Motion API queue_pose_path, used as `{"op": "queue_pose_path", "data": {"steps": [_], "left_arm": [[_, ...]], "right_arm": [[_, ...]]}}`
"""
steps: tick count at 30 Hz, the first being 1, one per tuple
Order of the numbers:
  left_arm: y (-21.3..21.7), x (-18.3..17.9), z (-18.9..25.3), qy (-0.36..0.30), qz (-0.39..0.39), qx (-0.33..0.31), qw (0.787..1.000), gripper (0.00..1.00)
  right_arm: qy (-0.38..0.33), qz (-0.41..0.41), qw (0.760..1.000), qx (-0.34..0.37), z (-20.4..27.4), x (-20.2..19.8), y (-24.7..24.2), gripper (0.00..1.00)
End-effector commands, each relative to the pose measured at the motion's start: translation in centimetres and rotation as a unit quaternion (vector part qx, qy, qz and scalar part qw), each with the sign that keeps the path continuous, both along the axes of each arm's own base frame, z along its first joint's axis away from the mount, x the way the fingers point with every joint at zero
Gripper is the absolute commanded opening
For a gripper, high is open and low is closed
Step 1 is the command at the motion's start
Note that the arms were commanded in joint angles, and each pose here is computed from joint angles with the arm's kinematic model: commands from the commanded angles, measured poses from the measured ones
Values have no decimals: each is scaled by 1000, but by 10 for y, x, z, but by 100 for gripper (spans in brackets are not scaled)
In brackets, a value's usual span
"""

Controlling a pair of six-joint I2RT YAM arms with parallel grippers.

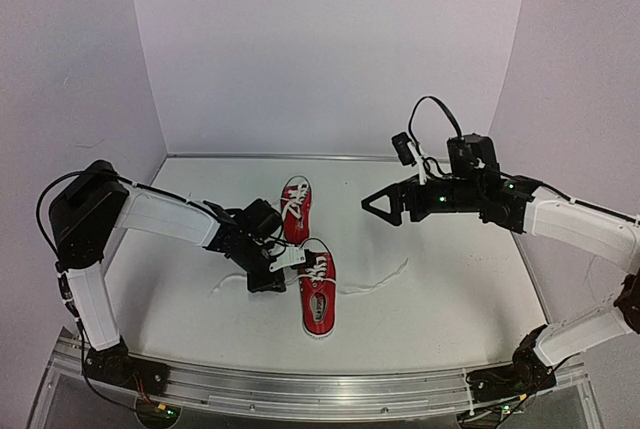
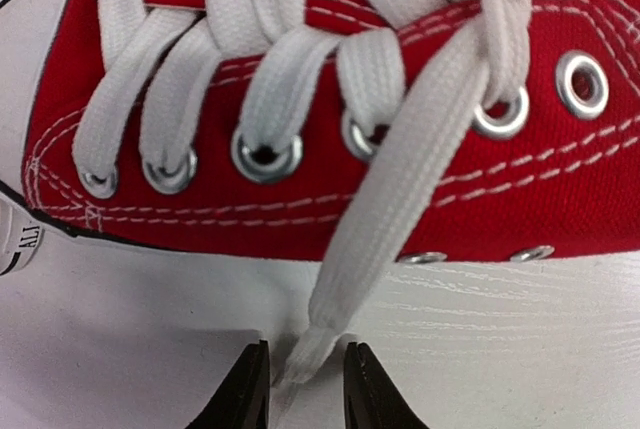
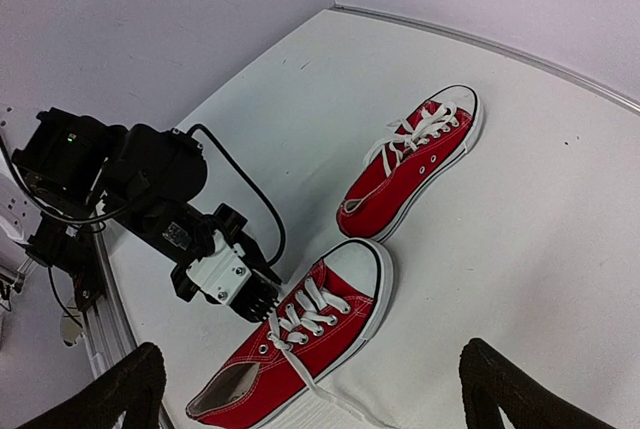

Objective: Tie the shoes

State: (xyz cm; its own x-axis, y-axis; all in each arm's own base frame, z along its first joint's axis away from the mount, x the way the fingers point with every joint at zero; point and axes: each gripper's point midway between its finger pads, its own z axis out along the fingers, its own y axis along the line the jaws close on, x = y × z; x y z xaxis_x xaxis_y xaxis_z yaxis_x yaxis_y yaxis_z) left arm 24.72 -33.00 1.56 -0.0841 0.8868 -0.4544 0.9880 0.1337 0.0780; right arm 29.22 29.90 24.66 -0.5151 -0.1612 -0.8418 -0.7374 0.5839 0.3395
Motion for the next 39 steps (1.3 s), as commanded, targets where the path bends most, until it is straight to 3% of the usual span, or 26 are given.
{"op": "queue_pose_path", "data": {"steps": [1, 7, 10, 13, 19, 23, 28, 39], "left_arm": [[-6, 7, 3, 0, -11, -5, 1000, 21], [-11, 4, 15, 2, -14, -24, 1000, 0], [-22, 3, 51, -20, -11, -94, 995, 0], [-31, -1, 84, -38, -11, -164, 986, 0], [-47, -7, 115, -45, -15, -234, 971, 0], [-59, -5, 128, -59, -10, -284, 957, 0], [-71, -5, 135, -64, -8, -316, 946, 0], [-79, -11, 132, -65, -19, -311, 948, 0]], "right_arm": [[-9, 3, 1000, 6, 4, 1, 1, 98], [2, 7, 1000, 7, 0, 2, 4, 98], [16, 11, 1000, 7, -7, 2, 7, 95], [41, 21, 999, 4, -20, 2, 13, 85], [88, 52, 995, 17, -43, -4, 26, 67], [113, 69, 990, 45, -50, -10, 34, 61], [147, 94, 982, 74, -59, -22, 47, 54], [176, 126, 975, 57, -87, -44, 93, 43]]}}
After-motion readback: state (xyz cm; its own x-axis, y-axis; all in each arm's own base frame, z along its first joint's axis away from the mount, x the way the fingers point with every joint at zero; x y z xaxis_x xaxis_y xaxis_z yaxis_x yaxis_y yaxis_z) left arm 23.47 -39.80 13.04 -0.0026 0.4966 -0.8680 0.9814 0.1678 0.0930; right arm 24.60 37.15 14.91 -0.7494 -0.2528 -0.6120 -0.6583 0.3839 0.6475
